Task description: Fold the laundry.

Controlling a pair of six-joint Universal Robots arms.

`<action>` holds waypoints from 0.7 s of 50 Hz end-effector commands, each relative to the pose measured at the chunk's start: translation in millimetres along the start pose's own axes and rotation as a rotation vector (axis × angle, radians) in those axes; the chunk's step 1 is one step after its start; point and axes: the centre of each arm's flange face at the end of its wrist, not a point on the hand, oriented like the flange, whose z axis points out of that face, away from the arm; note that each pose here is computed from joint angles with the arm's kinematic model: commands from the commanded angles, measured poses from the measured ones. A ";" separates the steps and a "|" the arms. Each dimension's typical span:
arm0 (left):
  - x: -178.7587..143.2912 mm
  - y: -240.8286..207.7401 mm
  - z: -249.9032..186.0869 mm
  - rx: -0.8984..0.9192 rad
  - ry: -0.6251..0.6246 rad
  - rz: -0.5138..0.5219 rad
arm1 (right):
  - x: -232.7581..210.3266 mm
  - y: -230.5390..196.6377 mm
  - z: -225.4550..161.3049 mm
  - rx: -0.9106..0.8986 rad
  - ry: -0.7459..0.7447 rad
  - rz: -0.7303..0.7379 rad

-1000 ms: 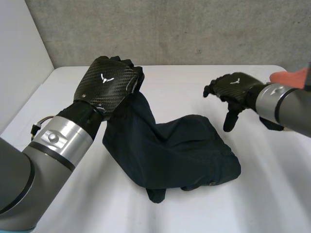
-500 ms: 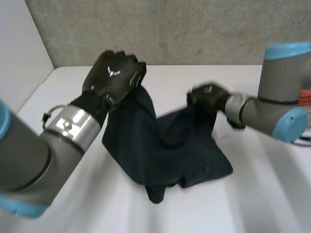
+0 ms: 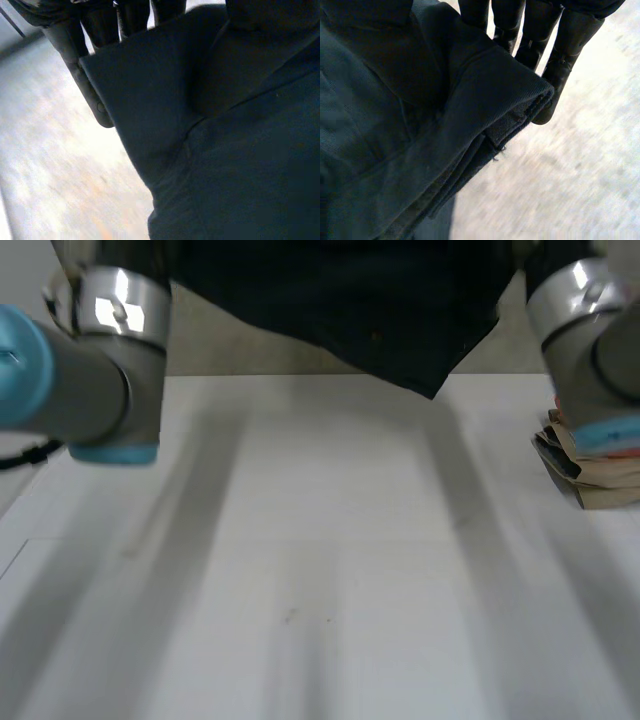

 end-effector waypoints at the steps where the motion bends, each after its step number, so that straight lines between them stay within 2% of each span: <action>1: 36.4 74.0 -80.4 -0.310 0.134 -0.036 | -39.3 81.3 -57.0 -0.274 -0.161 -0.056; 6: 49.6 101.7 -129.7 -0.510 0.213 -0.044 | -58.5 120.2 -100.2 -0.450 -0.265 -0.093; 11: 58.9 105.9 -180.3 -0.719 0.315 -0.052 | -66.4 130.8 -131.1 -0.591 -0.341 -0.121; 15: 60.9 101.2 -203.2 -0.803 0.357 -0.061 | -70.2 133.9 -155.0 -0.715 -0.407 -0.134; 17: 60.8 88.9 -209.2 -0.818 0.374 -0.065 | -69.9 132.1 -166.6 -0.787 -0.433 -0.128; 22: 59.3 67.7 -215.4 -0.801 0.385 -0.074 | -65.6 119.7 -177.4 -0.837 -0.444 -0.102; 27: 56.0 64.1 -214.0 -0.792 0.379 -0.071 | -67.4 116.1 -187.2 -0.841 -0.446 -0.088; 35: 47.9 74.1 -223.2 -0.846 0.370 -0.060 | -57.1 129.6 -185.3 -0.848 -0.354 0.012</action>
